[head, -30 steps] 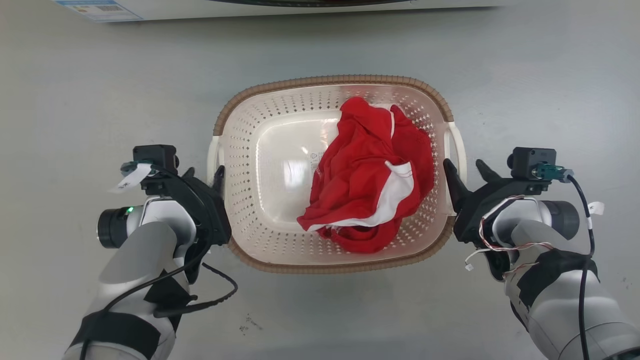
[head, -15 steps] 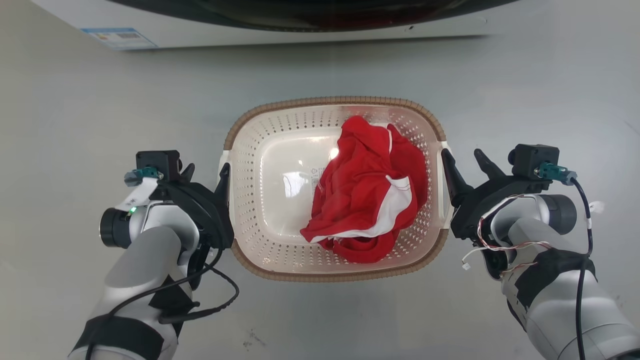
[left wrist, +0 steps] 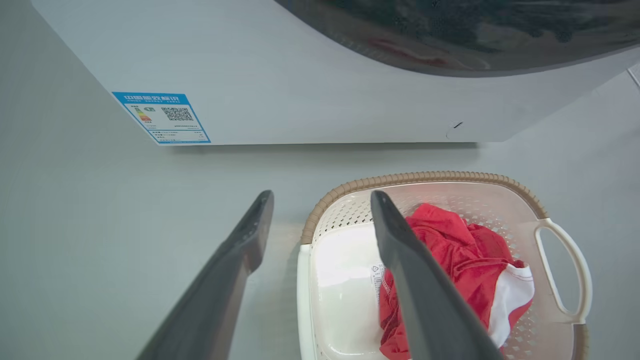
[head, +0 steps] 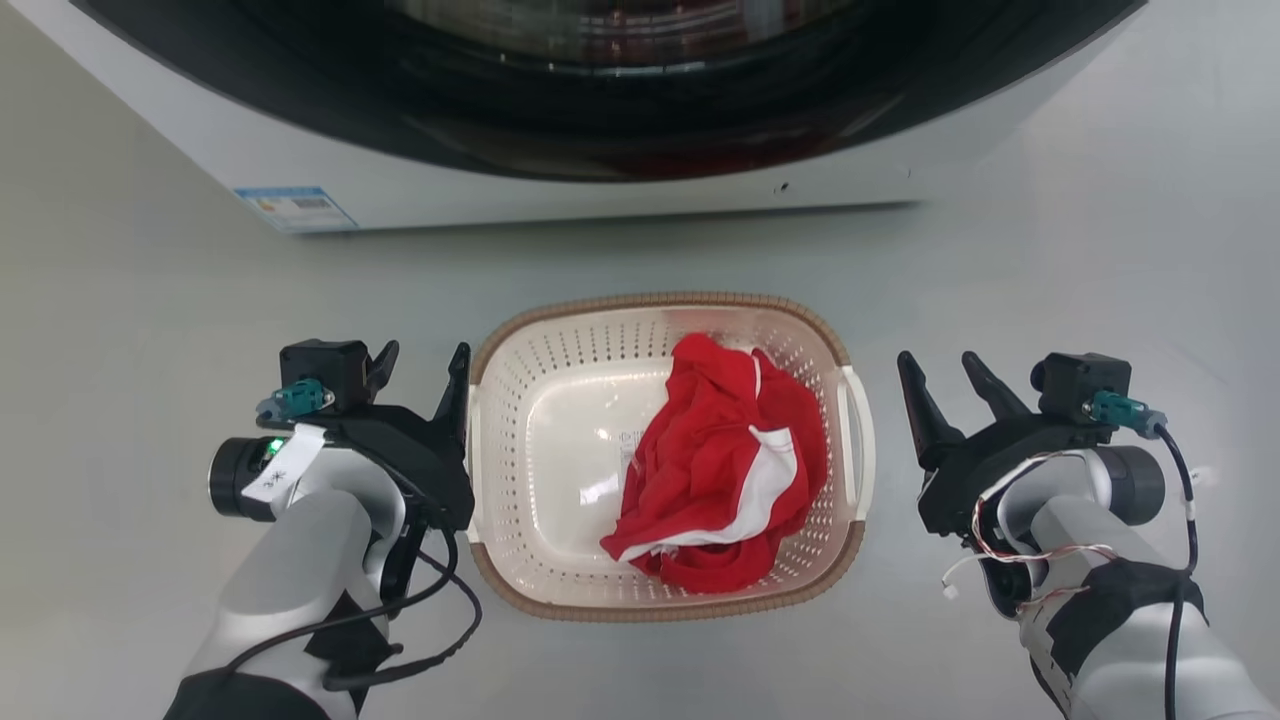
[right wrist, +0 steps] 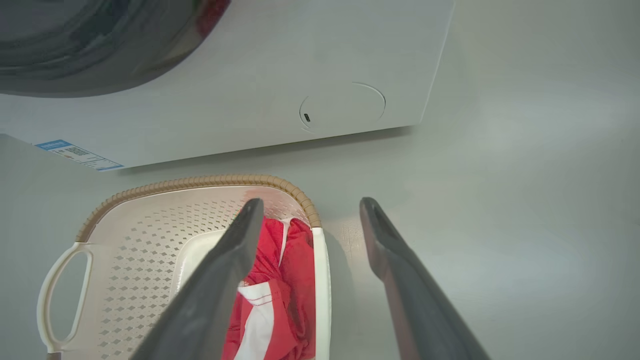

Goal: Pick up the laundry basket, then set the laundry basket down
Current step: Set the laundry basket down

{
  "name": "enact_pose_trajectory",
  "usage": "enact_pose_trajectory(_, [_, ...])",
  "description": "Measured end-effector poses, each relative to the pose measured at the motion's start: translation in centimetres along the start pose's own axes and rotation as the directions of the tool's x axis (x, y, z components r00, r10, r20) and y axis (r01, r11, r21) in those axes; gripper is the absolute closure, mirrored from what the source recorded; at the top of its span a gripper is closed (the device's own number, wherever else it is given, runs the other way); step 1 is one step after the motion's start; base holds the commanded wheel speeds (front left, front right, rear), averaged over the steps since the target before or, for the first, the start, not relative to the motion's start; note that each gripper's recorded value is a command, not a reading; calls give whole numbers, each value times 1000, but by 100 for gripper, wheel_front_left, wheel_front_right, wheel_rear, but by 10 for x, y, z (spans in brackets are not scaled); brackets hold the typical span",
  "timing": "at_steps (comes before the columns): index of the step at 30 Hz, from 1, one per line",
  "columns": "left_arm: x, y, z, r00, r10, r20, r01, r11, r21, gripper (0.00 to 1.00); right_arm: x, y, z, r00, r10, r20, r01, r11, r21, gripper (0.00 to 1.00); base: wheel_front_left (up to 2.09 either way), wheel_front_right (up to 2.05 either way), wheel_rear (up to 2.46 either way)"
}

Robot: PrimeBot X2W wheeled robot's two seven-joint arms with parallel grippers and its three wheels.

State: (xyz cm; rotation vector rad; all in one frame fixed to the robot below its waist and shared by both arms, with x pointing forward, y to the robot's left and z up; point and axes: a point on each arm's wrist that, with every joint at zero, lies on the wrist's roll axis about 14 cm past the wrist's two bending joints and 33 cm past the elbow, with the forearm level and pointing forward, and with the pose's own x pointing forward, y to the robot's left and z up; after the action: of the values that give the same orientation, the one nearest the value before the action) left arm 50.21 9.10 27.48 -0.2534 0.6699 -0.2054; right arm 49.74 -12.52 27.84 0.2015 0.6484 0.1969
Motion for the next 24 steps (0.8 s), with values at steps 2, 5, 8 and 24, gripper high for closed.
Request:
enact_pose_trajectory(2, [-3, -2, 5, 1000, -4, 14, 4, 1000, 3, 0, -4, 1, 5, 1000, 1, 17, -2, 1000, 4, 0, 0, 0, 0])
enact_pose_trajectory(5, [-13, -7, 19, 998, -14, 54, 14, 1000, 13, 0, -15, 4, 21, 998, 4, 69, -5, 1000, 14, 0, 0, 0, 0])
enact_pose_trajectory(8, [-24, -14, 33, 995, -32, 97, 30, 999, 24, 0, -29, 1, 37, 993, -10, 120, 8, 1000, 18, 0, 0, 0, 0])
enact_pose_trajectory(24, [-113, -26, 91, 930, -32, 367, 4, 997, 77, 0, -114, 18, 90, 930, -20, 366, 38, 998, -41, 0, 0, 0, 0])
